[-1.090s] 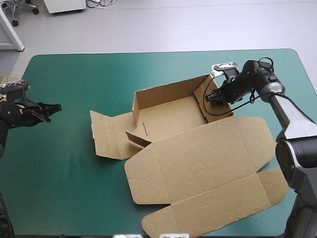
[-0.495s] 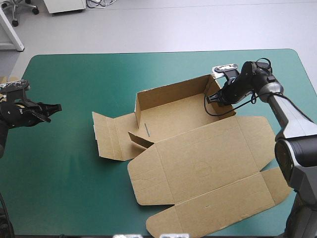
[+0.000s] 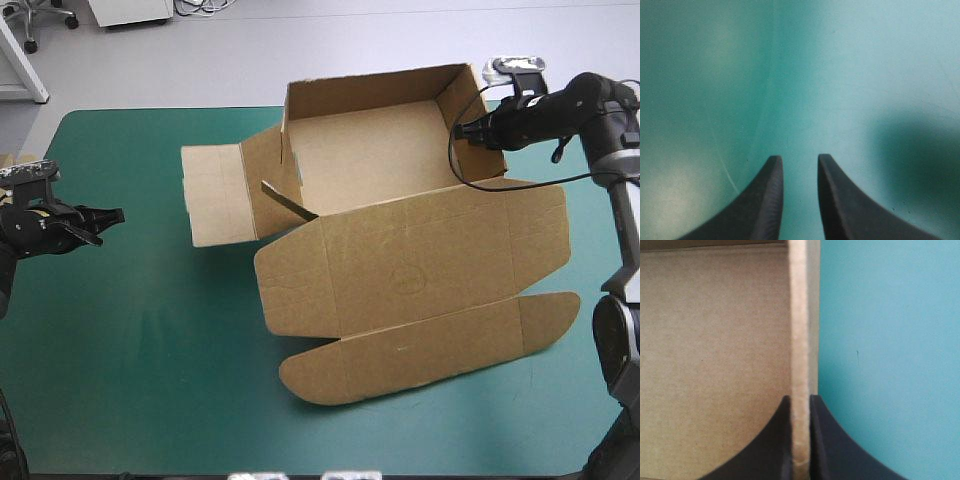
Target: Fold the box
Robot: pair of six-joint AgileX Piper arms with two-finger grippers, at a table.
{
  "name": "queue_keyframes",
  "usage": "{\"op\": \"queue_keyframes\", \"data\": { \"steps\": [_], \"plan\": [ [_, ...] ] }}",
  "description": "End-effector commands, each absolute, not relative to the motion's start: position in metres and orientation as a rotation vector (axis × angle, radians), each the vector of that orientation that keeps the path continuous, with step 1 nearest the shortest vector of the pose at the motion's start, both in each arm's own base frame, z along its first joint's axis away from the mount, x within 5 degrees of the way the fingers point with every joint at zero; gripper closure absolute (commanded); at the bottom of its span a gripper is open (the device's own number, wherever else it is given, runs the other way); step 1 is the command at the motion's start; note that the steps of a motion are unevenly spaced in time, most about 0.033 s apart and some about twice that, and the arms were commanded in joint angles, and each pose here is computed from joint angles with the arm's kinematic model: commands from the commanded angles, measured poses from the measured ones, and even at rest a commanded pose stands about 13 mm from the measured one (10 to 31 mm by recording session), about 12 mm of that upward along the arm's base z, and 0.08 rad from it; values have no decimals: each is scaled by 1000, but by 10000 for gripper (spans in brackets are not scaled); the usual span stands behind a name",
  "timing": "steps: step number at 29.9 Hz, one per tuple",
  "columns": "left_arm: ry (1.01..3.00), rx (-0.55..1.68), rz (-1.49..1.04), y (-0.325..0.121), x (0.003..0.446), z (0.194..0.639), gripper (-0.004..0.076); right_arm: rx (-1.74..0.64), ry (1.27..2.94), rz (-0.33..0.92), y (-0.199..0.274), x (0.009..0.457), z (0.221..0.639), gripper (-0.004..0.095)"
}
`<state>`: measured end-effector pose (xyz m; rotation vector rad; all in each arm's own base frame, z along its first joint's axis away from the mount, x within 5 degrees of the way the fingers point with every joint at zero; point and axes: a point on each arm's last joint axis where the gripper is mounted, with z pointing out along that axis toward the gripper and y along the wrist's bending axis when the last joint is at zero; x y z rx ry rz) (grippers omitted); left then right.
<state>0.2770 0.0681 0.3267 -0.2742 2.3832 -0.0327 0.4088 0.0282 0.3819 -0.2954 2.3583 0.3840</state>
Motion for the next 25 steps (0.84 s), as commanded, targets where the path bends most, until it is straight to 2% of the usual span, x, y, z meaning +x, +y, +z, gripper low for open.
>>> {"op": "queue_keyframes", "data": {
  "steps": [1, 9, 15, 20, 25],
  "plan": [
    [2259, -287, -30, 69, 278, 348, 547, -272, 2168, 454, 21, 382, 447, 912],
    [2290, -270, -170, 65, 298, 328, 547, -338, 2025, 504, 24, 346, 505, 912],
    [2291, -254, -347, 58, 315, 312, 547, -376, 2017, 523, 28, 324, 518, 912],
    [2183, -191, -641, 41, 324, 315, 547, -387, 2034, 536, 30, 320, 518, 912],
    [2074, -33, -997, 10, 328, 321, 547, -379, 2026, 541, 30, 321, 518, 912]
  ]
}}
